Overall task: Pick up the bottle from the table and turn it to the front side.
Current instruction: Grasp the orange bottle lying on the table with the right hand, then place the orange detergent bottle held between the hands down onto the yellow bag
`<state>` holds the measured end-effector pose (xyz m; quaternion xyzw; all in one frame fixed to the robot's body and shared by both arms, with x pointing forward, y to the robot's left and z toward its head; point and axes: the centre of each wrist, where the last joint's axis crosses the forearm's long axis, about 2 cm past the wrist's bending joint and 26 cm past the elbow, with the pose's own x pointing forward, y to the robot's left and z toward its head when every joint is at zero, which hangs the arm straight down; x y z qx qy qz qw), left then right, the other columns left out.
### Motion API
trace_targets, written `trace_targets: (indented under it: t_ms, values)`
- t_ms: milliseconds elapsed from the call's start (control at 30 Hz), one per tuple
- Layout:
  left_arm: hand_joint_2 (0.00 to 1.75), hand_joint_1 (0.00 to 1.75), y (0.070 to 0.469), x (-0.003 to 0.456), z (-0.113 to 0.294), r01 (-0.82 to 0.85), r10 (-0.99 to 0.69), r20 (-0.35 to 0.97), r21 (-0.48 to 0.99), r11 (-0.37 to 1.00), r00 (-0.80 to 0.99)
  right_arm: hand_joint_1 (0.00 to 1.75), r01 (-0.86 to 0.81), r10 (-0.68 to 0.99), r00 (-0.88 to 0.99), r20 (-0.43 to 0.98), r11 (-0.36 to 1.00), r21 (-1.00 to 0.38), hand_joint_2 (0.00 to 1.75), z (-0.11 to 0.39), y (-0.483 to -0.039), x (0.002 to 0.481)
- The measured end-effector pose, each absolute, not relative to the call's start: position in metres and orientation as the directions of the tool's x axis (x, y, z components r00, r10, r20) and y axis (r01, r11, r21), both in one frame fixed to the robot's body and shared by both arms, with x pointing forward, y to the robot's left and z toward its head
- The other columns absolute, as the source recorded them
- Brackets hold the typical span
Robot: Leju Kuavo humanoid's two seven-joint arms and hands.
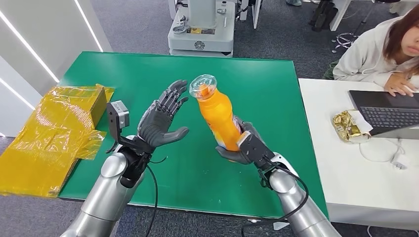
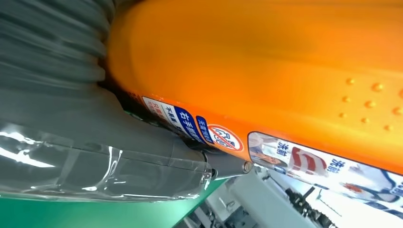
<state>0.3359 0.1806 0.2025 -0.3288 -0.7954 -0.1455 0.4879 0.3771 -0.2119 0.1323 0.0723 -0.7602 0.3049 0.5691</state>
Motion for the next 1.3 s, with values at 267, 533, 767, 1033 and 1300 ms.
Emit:
trace_targets:
  t_ms: [267,533,767,1033,1300]
  values:
    - [1.75,0.0,0.181,0.338,0.212,0.631,0.329,0.869,-0.025,0.776,-0.37,1.75,-0.493,0.21,-0.363,0.908,0.784,-0.378,1.75,0.144,-0.177,0.384]
    - [1.75,0.0,0.179,0.339,0.215,0.63,0.341,0.865,-0.038,0.775,-0.368,1.75,-0.491,0.219,-0.428,0.877,0.758,-0.429,1.75,0.16,-0.155,0.382]
    - [1.75,0.0,0.177,0.338,0.216,0.667,0.389,0.861,-0.081,0.74,-0.327,1.75,-0.494,0.253,-0.445,0.859,0.73,-0.471,1.75,0.162,-0.149,0.38]
    - [1.75,0.0,0.176,0.336,0.22,0.676,0.409,0.855,-0.097,0.73,-0.319,1.75,-0.495,0.287,-0.435,0.854,0.716,-0.492,1.75,0.157,-0.149,0.381]
    - [1.75,0.0,0.181,0.337,0.222,0.672,0.435,0.842,-0.121,0.73,-0.32,1.75,-0.501,0.313,-0.406,0.859,0.71,-0.495,1.75,0.148,-0.151,0.381]
